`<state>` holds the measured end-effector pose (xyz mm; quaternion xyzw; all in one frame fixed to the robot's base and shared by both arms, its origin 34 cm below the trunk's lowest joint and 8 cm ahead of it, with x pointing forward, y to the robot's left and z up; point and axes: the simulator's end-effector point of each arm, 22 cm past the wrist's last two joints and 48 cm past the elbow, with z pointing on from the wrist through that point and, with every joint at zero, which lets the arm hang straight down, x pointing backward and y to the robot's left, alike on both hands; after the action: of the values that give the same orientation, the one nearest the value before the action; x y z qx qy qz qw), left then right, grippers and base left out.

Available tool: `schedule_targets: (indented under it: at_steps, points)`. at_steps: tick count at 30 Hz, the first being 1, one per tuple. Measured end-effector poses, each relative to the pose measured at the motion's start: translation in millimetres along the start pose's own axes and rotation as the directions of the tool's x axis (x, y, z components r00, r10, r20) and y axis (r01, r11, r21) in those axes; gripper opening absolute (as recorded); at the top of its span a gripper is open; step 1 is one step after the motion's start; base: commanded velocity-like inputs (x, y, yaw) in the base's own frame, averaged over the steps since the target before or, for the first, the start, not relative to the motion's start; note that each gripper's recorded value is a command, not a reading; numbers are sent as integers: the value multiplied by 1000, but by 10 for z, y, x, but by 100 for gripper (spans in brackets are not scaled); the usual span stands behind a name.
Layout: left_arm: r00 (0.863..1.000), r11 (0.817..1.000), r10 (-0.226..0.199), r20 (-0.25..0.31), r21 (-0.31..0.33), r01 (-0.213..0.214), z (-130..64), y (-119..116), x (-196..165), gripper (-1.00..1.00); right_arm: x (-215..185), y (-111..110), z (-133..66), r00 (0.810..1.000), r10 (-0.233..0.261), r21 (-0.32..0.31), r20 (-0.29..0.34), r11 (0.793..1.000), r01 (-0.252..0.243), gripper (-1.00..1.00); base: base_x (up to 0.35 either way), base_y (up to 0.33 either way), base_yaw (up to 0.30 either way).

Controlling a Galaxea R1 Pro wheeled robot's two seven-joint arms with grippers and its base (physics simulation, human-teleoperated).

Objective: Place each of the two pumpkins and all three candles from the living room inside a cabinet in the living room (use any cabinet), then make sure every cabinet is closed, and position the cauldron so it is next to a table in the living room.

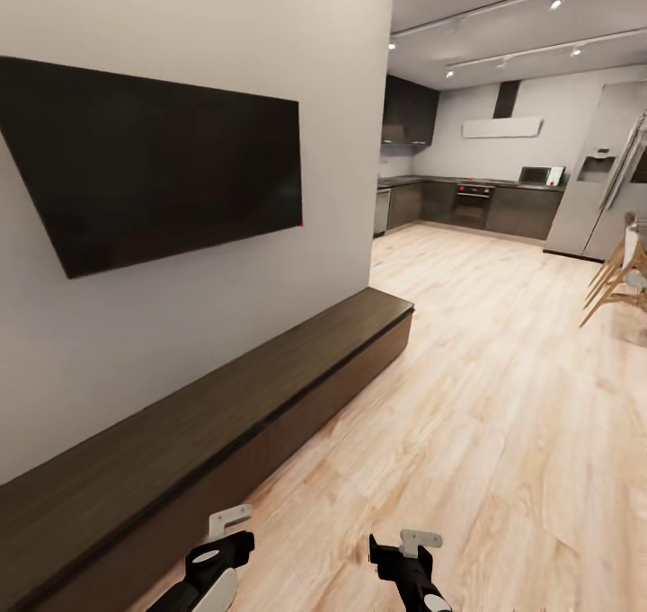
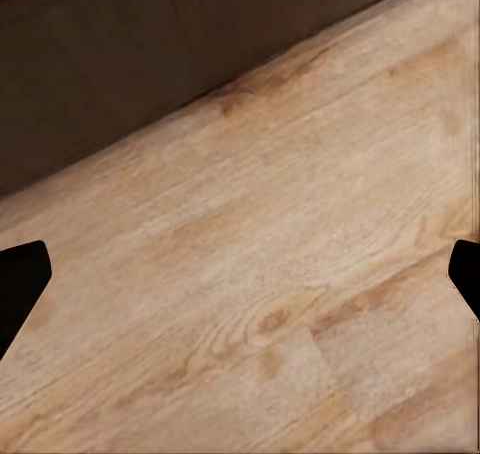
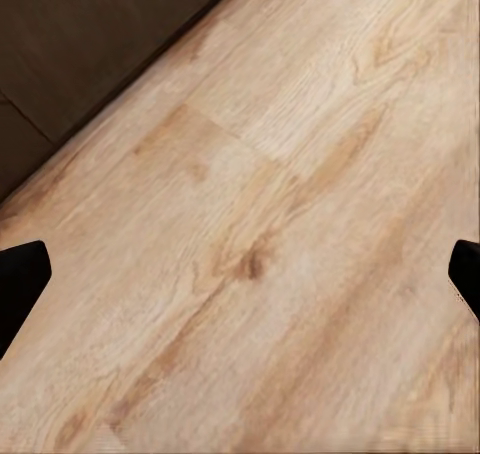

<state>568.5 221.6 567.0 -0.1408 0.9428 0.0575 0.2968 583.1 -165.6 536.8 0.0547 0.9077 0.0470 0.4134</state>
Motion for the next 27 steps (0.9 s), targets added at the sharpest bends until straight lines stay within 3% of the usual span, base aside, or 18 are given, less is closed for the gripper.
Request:
schedule_targets:
  at_steps: [27]
  points:
    - [1000, 1000, -3, 10, 4, 3, -28, -15, -44, 100, -56, 9, -11, 1000, 0, -2, 11, 1000, 0, 100, 0, 0, -280]
